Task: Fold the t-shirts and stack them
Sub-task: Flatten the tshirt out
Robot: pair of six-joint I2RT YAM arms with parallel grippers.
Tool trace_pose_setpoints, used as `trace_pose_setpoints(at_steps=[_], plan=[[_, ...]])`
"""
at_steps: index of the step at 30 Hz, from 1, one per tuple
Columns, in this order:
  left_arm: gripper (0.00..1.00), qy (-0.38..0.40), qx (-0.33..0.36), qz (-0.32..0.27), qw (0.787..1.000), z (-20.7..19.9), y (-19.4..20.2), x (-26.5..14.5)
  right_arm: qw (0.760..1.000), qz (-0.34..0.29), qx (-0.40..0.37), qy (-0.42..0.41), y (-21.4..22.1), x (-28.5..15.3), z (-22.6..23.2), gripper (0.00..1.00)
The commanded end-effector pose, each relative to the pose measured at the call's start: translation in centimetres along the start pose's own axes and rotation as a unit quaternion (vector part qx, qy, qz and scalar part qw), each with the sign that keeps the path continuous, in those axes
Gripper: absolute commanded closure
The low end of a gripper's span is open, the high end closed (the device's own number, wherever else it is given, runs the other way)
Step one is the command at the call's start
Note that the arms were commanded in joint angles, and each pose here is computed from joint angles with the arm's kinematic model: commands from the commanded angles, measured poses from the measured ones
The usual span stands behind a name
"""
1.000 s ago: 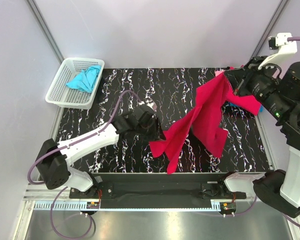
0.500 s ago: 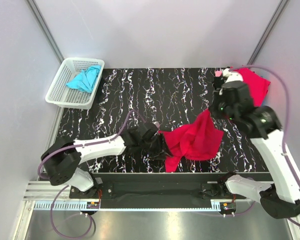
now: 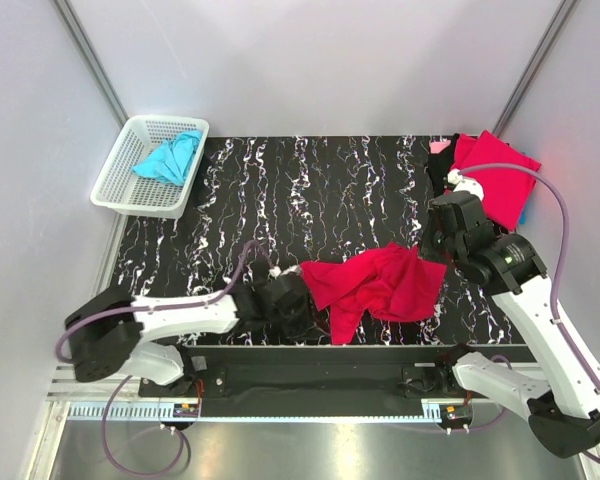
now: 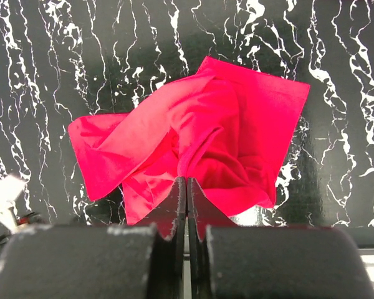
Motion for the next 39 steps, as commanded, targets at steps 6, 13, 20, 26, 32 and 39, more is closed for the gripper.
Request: trace_pose_setpoints(at_steps=[6,13,20,26,32,39], plan=[[0.64,-0.061,0.038,-0.003,0.997,-0.2,-0.5,6.2,0.999,-0.017,0.020,-0.026,-0.8,-0.8,0.8,1.00],[0.67,-0.076,0.034,0.007,0.996,0.3,0.1,7.5,0.999,-0.019,0.019,-0.032,-0.9,-1.4,0.8,1.00],[0.81,-0.079,0.034,0.015,0.996,-0.2,0.3,7.5,0.999,-0.026,0.020,-0.030,-1.2,-1.8,0.6,1.00],[1.00,-0.135,0.053,-0.020,0.989,0.1,-0.5,5.2,0.999,-0.026,0.022,-0.026,-1.1,-1.8,0.4,1.00],[1.00,-0.171,0.095,-0.115,0.974,-0.9,-3.4,-2.0,0.999,-0.044,0.019,-0.003,-1.9,-2.6,-0.6,1.00],[1.00,-0.141,0.149,-0.289,0.935,-4.8,-8.8,-18.7,0.994,-0.108,0.021,-0.007,-6.1,-7.3,-0.7,1.00]])
Point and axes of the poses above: each gripper's point midway between its finger pads, its own x axis out along the fingers, its own z axis along the line the jaws close on, y = z × x, the point moved 2 cm from there along -x, back along the fingers, and after that the axes turned 9 degrees about x, right-handed, at the moved point
